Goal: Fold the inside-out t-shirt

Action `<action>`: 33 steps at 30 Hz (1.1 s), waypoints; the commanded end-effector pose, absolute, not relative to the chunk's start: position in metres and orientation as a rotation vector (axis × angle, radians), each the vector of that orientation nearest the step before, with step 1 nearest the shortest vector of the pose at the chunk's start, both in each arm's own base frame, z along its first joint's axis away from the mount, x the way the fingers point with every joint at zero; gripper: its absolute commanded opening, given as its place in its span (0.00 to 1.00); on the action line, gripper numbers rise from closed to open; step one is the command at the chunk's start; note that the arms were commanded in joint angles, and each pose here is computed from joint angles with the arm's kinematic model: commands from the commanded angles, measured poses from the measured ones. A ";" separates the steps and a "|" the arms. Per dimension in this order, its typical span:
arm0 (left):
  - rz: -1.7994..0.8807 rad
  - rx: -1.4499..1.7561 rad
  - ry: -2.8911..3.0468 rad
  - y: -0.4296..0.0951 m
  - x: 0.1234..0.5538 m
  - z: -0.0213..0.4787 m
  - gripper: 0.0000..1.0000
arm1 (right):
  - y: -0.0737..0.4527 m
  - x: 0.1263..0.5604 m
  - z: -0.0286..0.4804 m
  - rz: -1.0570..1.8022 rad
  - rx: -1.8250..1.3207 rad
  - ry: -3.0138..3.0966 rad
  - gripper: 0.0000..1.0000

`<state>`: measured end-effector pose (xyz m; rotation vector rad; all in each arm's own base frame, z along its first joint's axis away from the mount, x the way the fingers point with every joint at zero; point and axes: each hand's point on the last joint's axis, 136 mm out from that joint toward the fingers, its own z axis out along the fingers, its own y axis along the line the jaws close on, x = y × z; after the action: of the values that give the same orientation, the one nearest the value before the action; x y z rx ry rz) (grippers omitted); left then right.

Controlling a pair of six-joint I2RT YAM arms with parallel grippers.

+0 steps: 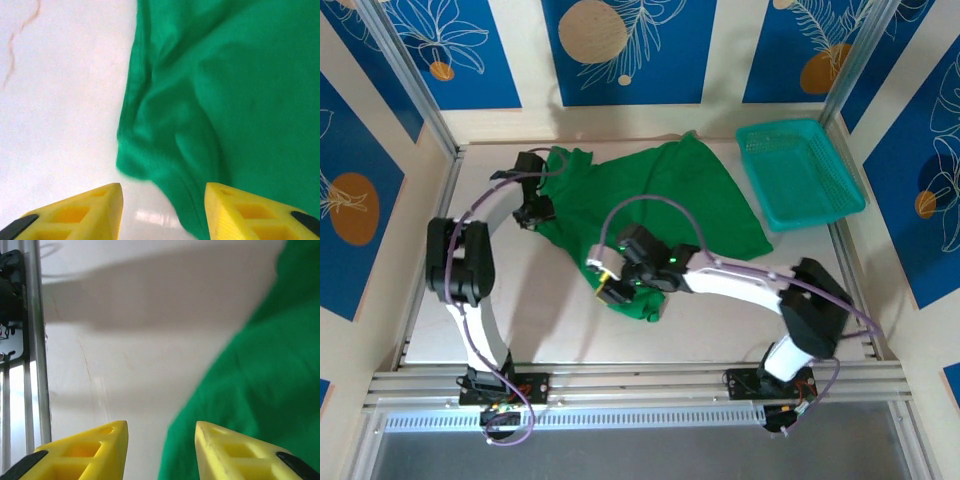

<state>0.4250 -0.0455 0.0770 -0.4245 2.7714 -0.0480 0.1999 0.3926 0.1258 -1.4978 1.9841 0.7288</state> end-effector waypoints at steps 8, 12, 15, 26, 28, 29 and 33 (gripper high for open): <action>-0.308 -0.603 2.838 -0.090 0.345 0.041 0.48 | 0.372 0.211 0.019 0.476 -1.466 2.369 0.47; -0.335 -0.625 2.854 -0.093 0.331 0.031 0.51 | 0.360 0.225 0.011 0.375 -1.343 2.413 0.09; -0.337 -0.614 2.823 -0.093 0.333 0.032 0.52 | 0.355 0.239 0.038 0.545 -1.180 2.427 0.00; -0.362 -0.478 2.764 -0.108 0.364 0.053 0.59 | 0.281 0.323 0.028 1.012 -0.410 2.706 0.19; -0.330 -0.430 2.734 -0.109 0.374 0.053 0.59 | 0.278 0.332 0.030 0.954 -0.401 2.680 0.26; -0.304 -0.404 2.723 -0.110 0.379 0.052 0.59 | 0.278 0.337 0.034 0.920 -0.411 2.664 0.28; -0.284 -0.396 2.737 -0.113 0.392 0.045 0.60 | 0.276 0.350 0.050 0.738 -0.517 2.608 0.35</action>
<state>0.3785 -0.1108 0.0480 -0.4367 2.7465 -0.3144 0.3456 0.2766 0.0364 -0.4599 2.6330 0.8469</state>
